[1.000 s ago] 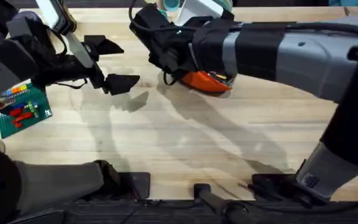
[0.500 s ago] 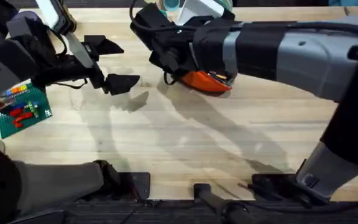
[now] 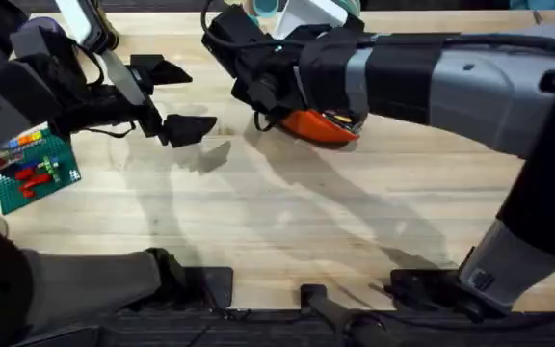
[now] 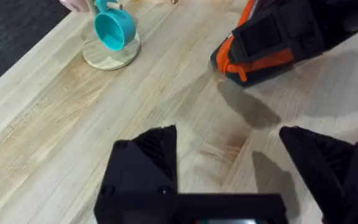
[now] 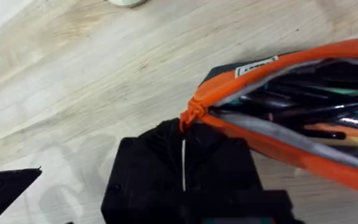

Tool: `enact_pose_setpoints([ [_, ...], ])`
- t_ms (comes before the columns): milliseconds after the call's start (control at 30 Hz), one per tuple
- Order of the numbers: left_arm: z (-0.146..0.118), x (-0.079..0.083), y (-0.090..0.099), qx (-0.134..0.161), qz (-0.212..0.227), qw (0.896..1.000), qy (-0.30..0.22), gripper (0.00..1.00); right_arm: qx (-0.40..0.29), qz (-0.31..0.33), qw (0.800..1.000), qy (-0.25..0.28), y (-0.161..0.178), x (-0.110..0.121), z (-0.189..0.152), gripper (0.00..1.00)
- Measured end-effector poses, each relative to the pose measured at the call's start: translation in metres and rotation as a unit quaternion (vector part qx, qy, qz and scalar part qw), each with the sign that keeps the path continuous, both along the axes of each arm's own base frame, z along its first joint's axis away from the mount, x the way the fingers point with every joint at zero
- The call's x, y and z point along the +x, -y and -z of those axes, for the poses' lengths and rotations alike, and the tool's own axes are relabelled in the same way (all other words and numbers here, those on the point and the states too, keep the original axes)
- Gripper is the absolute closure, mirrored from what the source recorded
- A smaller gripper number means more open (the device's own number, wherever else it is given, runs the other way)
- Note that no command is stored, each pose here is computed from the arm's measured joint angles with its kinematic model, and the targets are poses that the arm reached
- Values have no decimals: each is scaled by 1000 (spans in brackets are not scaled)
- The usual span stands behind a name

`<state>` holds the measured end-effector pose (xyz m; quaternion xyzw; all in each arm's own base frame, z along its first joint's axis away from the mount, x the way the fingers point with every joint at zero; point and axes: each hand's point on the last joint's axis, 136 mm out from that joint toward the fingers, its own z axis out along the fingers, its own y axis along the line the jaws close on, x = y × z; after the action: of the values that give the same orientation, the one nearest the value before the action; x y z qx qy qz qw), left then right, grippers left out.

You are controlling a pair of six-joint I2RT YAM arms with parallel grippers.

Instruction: Unzip the bag, pick up the pens from the table one at a time and place them inside, then zip the bag closed.

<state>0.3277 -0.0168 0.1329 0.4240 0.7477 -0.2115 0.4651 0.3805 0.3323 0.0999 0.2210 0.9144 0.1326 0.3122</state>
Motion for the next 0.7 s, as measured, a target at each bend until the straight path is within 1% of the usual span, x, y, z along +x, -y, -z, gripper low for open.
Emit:
enact_pose_setpoints([
  [133, 0, 0, 0, 0, 0, 1000, 0, 8, 4, -2, 1000, 5, 0, 0, -7, 971],
  [433, 0, 0, 0, 0, 0, 1000, 0, 8, 29, -5, 999, 32, 4, 0, -49, 971],
  [700, 0, 0, 0, 0, 0, 1000, 0, 8, 15, -23, 999, 38, 6, 0, -54, 971],
])
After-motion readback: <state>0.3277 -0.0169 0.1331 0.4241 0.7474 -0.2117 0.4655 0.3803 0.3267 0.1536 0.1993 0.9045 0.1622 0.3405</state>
